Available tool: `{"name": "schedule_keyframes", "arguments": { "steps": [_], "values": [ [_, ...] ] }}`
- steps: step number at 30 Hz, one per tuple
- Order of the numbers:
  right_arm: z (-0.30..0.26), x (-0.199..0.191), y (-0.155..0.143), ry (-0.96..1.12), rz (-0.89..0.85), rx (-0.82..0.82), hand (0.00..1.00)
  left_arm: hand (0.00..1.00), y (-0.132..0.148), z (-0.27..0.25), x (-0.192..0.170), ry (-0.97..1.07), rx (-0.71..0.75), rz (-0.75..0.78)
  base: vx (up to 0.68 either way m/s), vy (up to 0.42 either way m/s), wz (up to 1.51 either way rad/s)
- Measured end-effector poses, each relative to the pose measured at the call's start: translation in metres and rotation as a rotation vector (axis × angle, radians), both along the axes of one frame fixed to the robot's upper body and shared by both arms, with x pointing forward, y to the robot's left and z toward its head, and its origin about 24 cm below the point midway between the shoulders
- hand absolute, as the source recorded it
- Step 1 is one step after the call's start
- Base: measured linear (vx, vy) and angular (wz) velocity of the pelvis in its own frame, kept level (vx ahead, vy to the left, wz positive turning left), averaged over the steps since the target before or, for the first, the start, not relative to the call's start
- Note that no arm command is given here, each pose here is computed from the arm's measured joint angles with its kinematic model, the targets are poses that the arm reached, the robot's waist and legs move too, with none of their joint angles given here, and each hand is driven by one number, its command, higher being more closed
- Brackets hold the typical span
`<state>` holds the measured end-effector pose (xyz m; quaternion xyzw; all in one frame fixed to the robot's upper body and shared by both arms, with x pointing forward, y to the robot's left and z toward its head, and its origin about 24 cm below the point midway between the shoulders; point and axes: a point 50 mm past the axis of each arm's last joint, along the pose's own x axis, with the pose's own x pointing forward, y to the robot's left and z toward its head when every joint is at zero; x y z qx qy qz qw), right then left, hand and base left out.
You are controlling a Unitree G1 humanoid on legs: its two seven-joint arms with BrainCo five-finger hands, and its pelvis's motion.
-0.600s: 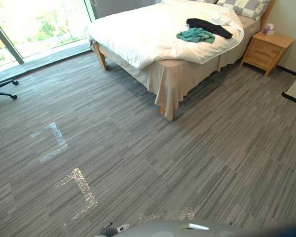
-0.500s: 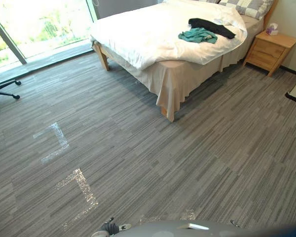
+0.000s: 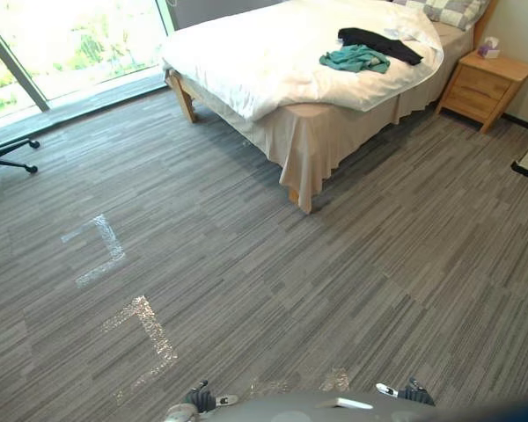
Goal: Tidy the bed and pick cloth on bed and put in laundry
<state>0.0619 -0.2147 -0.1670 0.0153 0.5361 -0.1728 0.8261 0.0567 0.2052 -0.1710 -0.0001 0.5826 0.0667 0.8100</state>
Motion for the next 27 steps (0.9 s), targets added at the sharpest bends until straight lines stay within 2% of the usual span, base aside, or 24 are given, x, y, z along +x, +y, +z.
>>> {"name": "schedule_keyframes", "arguments": {
  "steps": [6,11,17,20,27],
  "values": [
    [0.000,-0.003,0.000,0.001,-0.019,-0.009,0.00,0.00,0.000,0.000,0.001,-0.002,0.006,-0.024,-0.01,-0.002,-0.01],
    [0.000,-0.003,0.002,-0.029,-0.140,0.002,0.00,0.00,0.002,0.001,0.003,-0.001,0.014,-0.060,0.00,0.002,-0.19],
    [0.000,0.001,0.014,-0.067,-0.211,0.044,0.00,0.00,0.019,0.006,0.013,-0.021,0.059,-0.066,-0.07,0.017,-0.57],
    [0.000,-0.003,0.014,-0.072,-0.262,0.053,0.00,0.00,0.015,0.005,0.017,-0.028,0.053,-0.076,0.04,-0.060,-0.39],
    [0.003,-0.005,0.009,-0.103,-0.256,0.029,0.00,0.00,0.013,0.007,0.018,-0.075,0.033,0.018,0.17,-0.169,-0.56]
  ]
}}
